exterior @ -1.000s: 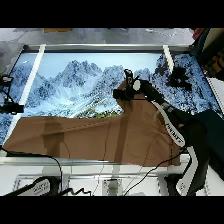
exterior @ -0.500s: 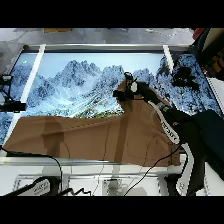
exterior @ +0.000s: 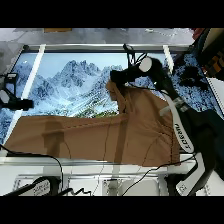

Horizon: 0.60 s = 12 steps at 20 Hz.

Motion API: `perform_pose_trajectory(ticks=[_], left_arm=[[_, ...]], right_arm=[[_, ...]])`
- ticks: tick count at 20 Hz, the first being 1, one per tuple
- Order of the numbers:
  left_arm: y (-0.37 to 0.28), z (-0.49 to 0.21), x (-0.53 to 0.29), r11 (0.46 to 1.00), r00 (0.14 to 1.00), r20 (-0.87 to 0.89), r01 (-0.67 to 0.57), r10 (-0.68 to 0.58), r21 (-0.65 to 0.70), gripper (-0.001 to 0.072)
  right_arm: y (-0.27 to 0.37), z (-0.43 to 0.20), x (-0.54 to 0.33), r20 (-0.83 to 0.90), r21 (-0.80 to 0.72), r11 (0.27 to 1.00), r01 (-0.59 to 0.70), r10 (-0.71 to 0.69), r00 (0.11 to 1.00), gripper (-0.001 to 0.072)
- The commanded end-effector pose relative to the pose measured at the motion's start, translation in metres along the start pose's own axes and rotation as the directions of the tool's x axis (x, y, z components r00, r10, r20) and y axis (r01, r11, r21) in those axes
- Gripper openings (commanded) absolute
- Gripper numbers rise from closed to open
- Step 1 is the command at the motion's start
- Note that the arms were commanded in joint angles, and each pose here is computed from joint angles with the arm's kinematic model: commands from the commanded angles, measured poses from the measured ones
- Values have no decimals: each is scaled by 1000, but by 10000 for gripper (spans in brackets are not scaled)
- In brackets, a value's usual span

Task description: Fold the clothes and pants, and hang the long-sleeved shirts on hangers.

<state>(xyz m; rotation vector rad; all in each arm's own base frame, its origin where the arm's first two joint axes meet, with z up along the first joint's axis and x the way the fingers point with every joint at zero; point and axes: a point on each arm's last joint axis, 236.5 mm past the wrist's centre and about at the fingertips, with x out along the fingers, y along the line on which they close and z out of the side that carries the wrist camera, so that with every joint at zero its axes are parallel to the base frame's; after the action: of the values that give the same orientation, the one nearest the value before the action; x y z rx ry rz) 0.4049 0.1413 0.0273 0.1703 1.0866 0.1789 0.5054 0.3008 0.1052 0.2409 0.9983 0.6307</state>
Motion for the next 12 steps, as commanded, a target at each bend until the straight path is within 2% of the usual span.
perform_pose_trajectory(ticks=[1, 3, 4, 7, 10, 12], left_arm=[[-51, 15, -5, 984, 986, 47, 162, -159, -68, 310], [-78, 22, -10, 969, 971, 66, 235, -230, -77, 503], [-92, 26, -13, 960, 961, 74, 271, -265, -78, 552], [-137, 31, -24, 930, 929, 81, 365, -361, -43, 552], [-162, 34, -30, 921, 918, 84, 389, -389, 14, 552], [-171, 35, -29, 918, 914, 82, 396, -397, 30, 552]], right_arm=[[37, 1, -57, 2, -120, 992, -42, 43, 999, 23], [48, 10, -80, 51, -172, 984, -40, 50, 997, 23], [52, 15, -88, 79, -193, 981, -34, 50, 996, 23], [60, 39, -98, 184, -193, 981, -38, 74, 980, 23], [75, 80, -109, 361, -166, 982, -85, 141, 922, 24], [75, 94, -114, 420, -163, 983, -80, 142, 896, 23]])
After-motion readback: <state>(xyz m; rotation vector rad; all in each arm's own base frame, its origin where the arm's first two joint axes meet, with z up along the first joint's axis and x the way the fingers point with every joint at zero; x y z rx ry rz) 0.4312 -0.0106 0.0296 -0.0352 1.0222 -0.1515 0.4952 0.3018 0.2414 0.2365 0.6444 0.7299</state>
